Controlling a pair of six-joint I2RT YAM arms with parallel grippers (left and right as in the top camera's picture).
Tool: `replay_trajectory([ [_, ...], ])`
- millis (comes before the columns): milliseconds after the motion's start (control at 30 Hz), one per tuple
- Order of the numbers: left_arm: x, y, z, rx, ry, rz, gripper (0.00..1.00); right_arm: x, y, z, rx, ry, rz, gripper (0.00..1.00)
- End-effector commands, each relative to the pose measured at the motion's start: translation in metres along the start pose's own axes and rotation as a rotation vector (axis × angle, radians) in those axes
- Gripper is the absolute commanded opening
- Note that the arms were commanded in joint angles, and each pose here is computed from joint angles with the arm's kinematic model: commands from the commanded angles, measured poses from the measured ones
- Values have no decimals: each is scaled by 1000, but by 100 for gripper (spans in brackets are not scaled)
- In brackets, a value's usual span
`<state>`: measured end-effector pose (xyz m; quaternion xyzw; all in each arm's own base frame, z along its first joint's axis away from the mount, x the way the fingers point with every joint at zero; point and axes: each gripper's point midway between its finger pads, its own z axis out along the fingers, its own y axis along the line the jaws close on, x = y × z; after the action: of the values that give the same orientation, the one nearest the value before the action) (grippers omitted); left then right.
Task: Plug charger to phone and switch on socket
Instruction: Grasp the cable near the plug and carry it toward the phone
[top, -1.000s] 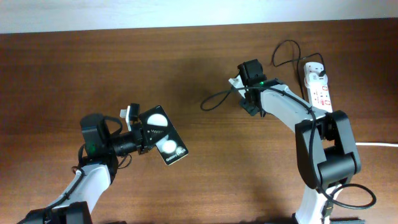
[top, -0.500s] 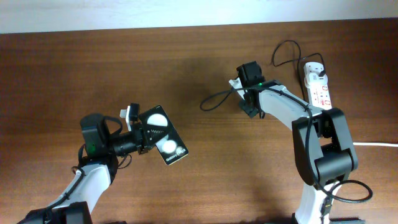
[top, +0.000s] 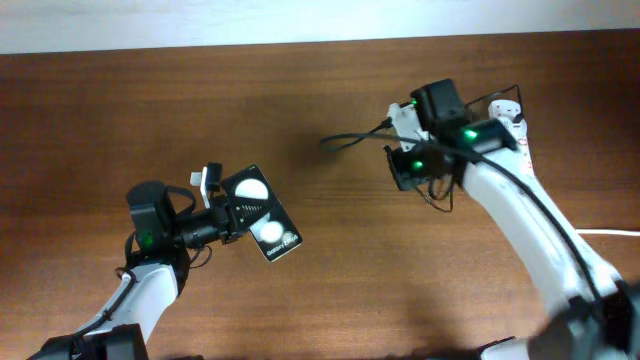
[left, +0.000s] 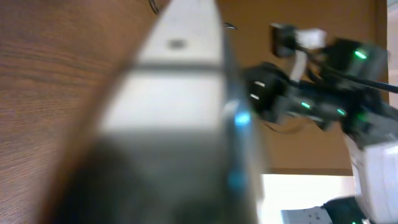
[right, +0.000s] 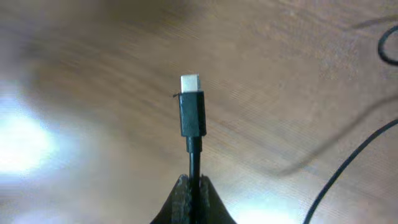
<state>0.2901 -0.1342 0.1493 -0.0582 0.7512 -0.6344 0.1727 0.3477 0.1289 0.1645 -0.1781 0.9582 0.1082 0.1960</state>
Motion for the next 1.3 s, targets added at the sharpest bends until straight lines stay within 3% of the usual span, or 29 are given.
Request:
replay_trajectory([
  [0, -1, -4, -1, 13, 5, -8, 0, 5, 35, -59, -157, -74, 175, 4],
  [133, -3, -5, -1, 12, -1, -67, 0, 37, 89, -92, -345, 18, 297, 4],
  [267, -8, -24, 10, 46, -4, -70, 0, 66, 155, -89, -395, 127, 151, 4],
  [367, -17, -32, 15, 50, -47, -74, 0, 80, 161, -79, -207, 120, 158, 4],
  [533, -31, -46, 17, 63, -63, -86, 0, 91, 173, -75, -55, 50, 131, 4],
  [700, -38, -67, 17, 91, -37, -50, 0, 89, 202, -58, -127, -13, 119, 4],
  [900, -17, -73, 16, 126, 89, -69, 0, 87, 213, -56, -165, -34, 55, 4],
  [1267, -18, -73, 16, 123, 85, -100, 0, 95, 236, -57, -286, 31, 21, 4],
])
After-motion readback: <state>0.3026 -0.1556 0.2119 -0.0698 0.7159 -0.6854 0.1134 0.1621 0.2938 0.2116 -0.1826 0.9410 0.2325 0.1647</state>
